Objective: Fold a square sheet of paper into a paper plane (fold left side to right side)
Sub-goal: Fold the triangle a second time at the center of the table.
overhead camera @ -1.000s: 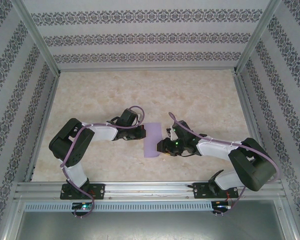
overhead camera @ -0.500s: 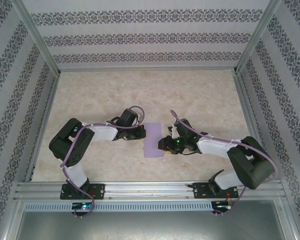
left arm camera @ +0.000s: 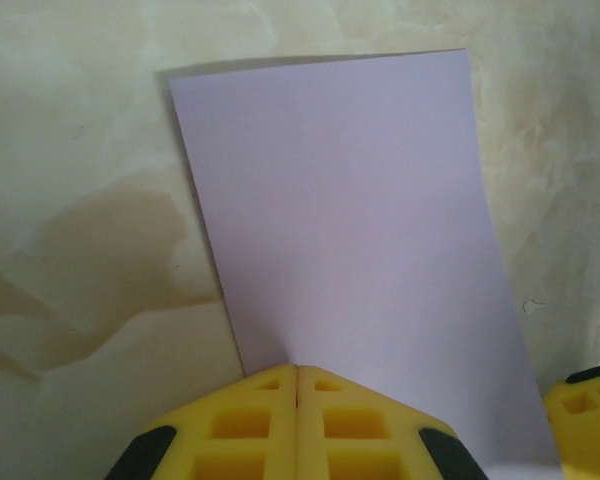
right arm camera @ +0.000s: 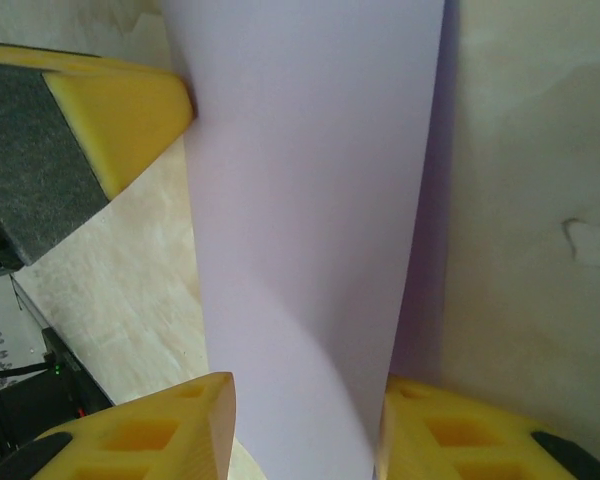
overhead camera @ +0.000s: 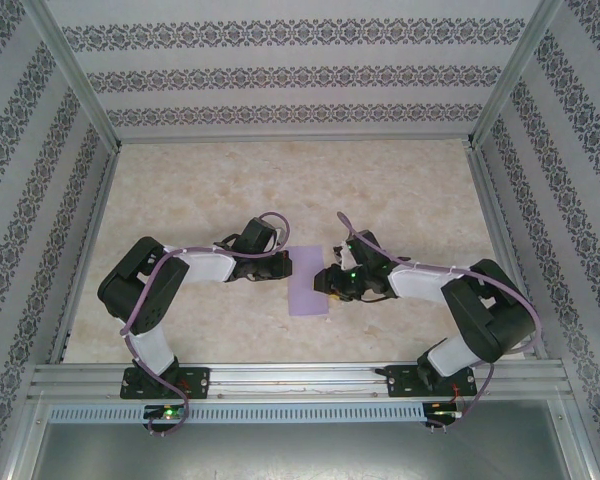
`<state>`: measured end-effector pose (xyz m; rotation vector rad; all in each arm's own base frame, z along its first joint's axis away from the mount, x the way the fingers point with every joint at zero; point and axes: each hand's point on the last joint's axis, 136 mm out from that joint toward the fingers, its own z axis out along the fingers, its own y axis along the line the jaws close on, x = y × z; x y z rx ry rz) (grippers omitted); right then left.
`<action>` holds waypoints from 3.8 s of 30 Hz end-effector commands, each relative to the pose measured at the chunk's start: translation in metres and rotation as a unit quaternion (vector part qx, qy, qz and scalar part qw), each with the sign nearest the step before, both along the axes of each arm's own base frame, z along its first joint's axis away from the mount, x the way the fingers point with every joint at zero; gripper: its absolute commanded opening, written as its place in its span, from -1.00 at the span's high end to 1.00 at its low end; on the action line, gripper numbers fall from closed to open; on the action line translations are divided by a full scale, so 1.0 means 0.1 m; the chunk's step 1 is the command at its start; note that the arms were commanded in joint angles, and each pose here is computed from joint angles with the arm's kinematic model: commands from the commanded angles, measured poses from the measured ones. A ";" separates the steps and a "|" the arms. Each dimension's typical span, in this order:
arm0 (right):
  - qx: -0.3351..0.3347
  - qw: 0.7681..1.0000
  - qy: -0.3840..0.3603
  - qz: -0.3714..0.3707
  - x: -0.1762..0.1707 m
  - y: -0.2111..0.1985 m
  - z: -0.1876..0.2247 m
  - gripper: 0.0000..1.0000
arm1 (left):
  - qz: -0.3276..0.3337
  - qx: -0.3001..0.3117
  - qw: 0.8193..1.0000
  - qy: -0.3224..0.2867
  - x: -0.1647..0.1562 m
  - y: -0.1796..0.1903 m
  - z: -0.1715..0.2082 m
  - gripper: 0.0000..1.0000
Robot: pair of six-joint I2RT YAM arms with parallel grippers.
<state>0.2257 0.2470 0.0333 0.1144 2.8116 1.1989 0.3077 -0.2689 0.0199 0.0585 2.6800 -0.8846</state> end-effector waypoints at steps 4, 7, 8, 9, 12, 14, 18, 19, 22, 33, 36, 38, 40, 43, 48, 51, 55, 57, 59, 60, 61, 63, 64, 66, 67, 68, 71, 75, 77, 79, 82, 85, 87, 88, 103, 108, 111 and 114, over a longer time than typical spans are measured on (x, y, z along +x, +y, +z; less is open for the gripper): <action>0.021 0.999 -0.023 0.006 0.19 0.04 0.07 0.27 | -0.002 0.011 1.000 0.015 -0.12 0.01 -0.06 0.97; 0.022 0.999 -0.022 0.006 0.24 0.02 0.04 0.33 | -0.002 0.009 1.000 0.013 -0.11 0.00 -0.05 0.96; 0.021 1.000 -0.023 0.005 0.25 0.01 0.03 0.34 | -0.003 0.009 1.000 0.013 -0.11 0.00 -0.04 0.96; 0.021 0.999 -0.024 0.004 0.27 0.00 0.02 0.36 | -0.003 0.008 1.000 0.013 -0.11 -0.01 -0.04 0.96; 0.024 0.999 -0.022 0.003 0.30 -0.01 -0.01 0.47 | -0.004 0.008 1.000 0.010 -0.09 -0.02 -0.03 0.95; 0.028 0.999 -0.017 0.003 0.32 -0.02 -0.03 0.60 | -0.004 0.006 1.000 0.006 -0.07 -0.03 -0.01 0.94; 0.031 0.999 -0.016 0.003 0.31 -0.02 -0.03 0.89 | -0.006 0.004 1.000 -0.003 -0.04 -0.04 0.06 0.90; 0.031 0.999 -0.015 0.002 0.30 -0.02 -0.04 0.96 | -0.007 0.004 1.000 -0.007 -0.03 -0.04 0.09 0.87; 0.039 0.999 -0.011 -0.001 0.28 -0.01 -0.02 1.00 | -0.009 0.009 1.000 -0.023 0.03 -0.02 0.22 0.79; 0.058 0.998 0.012 -0.032 0.19 -0.05 0.10 1.00 | -0.032 0.032 0.987 -0.152 -0.05 0.15 0.88 0.49; 0.062 0.997 0.025 -0.047 0.18 -0.05 0.12 1.00 | -0.057 0.041 0.982 -0.173 -0.23 0.13 0.96 0.43; 0.063 0.996 0.026 -0.050 0.18 -0.04 0.14 1.00 | -0.083 0.058 0.977 -0.188 -0.37 0.09 0.97 0.38; 0.065 0.996 0.027 -0.054 0.19 -0.03 0.16 1.00 | -0.104 0.075 0.970 -0.207 -0.51 0.05 0.99 0.33; 0.068 0.995 0.031 -0.064 0.22 -0.02 0.19 1.00 | -0.129 0.084 0.962 -0.225 -0.71 -0.05 0.97 0.27; 0.065 0.995 0.028 -0.069 0.26 0.02 0.25 1.00 | -0.171 0.090 0.947 -0.258 -1.00 -0.34 0.94 0.12; 0.059 0.995 0.030 -0.071 0.27 0.02 0.24 1.00 | -0.195 0.103 0.938 -0.269 -1.12 -0.50 0.88 0.04; 0.056 0.996 0.030 -0.067 0.25 0.04 0.23 1.00 | -0.218 0.131 0.929 -0.270 -1.21 -0.65 0.75 -0.08; 0.052 0.996 0.030 -0.070 0.24 0.02 0.21 1.00 | -0.229 0.154 0.922 -0.270 -1.23 -0.69 0.66 -0.14; 0.051 0.996 0.031 -0.070 0.23 0.02 0.21 1.00 | -0.231 0.169 0.919 -0.273 -1.22 -0.73 0.62 -0.19; 0.050 0.996 0.032 -0.069 0.22 0.02 0.20 1.00 | -0.233 0.174 0.917 -0.274 -1.22 -0.75 0.60 -0.21; 0.049 0.996 0.031 -0.068 0.22 0.02 0.20 1.00 | -0.232 0.178 0.915 -0.277 -1.20 -0.76 0.60 -0.23; 0.048 0.996 0.032 -0.068 0.21 0.01 0.20 1.00 | -0.232 0.190 0.911 -0.284 -1.17 -0.79 0.57 -0.26; 0.048 0.996 0.031 -0.069 0.21 0.01 0.20 1.00 | -0.228 0.198 0.909 -0.288 -1.14 -0.79 0.56 -0.28; 0.047 0.996 0.029 -0.069 0.20 0.01 0.21 1.00 | -0.222 0.213 0.906 -0.292 -1.09 -0.79 0.52 -0.31; 0.046 0.996 0.029 -0.069 0.20 0.00 0.21 1.00 | -0.220 0.218 0.904 -0.293 -1.07 -0.78 0.51 -0.32; 0.045 0.996 0.029 -0.070 0.20 0.00 0.20 1.00 | -0.219 0.224 0.903 -0.295 -1.05 -0.78 0.50 -0.32; 0.045 0.996 0.029 -0.068 0.20 0.01 0.20 1.00 | -0.214 0.248 0.896 -0.301 -0.99 -0.76 0.47 -0.34; 0.044 0.996 0.030 -0.066 0.19 0.02 0.19 1.00 | -0.216 0.276 0.884 -0.310 -0.91 -0.75 0.47 -0.17; 0.044 0.996 0.028 -0.066 0.19 0.02 0.19 1.00 | -0.216 0.283 0.881 -0.313 -0.89 -0.75 0.48 0.04; 0.040 0.997 0.028 -0.067 0.19 0.00 0.17 1.00 | -0.217 0.281 0.881 -0.314 -0.89 -0.76 0.48 0.27; 0.038 0.997 0.028 -0.066 0.19 -0.01 0.16 1.00 | -0.220 0.269 0.885 -0.310 -0.92 -0.80 0.49 0.58; 0.038 0.997 0.023 -0.066 0.20 -0.01 0.17 1.00 | -0.221 0.263 0.888 -0.307 -0.93 -0.80 0.47 0.81; 0.040 0.997 0.015 -0.064 0.23 0.00 0.21 0.99 | -0.221 0.254 0.891 -0.305 -0.94 -0.82 0.47 0.93; 0.042 0.997 0.011 -0.065 0.23 0.00 0.23 0.96 | -0.223 0.248 0.893 -0.301 -0.95 -0.83 0.47 0.99; 0.014 0.992 -0.088 -0.087 0.39 -0.49 0.54 0.15 | -0.193 0.095 0.952 -0.219 -0.93 -0.86 0.62 1.00; -0.005 0.992 -0.088 -0.091 0.26 -0.67 0.49 0.18 | -0.173 0.048 0.968 -0.177 -0.86 -0.84 0.64 1.00; -0.014 0.992 -0.087 -0.090 0.20 -0.71 0.49 0.20 | -0.160 0.025 0.975 -0.152 -0.82 -0.80 0.62 1.00; -0.005 0.992 -0.086 -0.090 0.15 -0.71 0.52 0.21 | -0.148 0.008 0.980 -0.134 -0.77 -0.77 0.62 1.00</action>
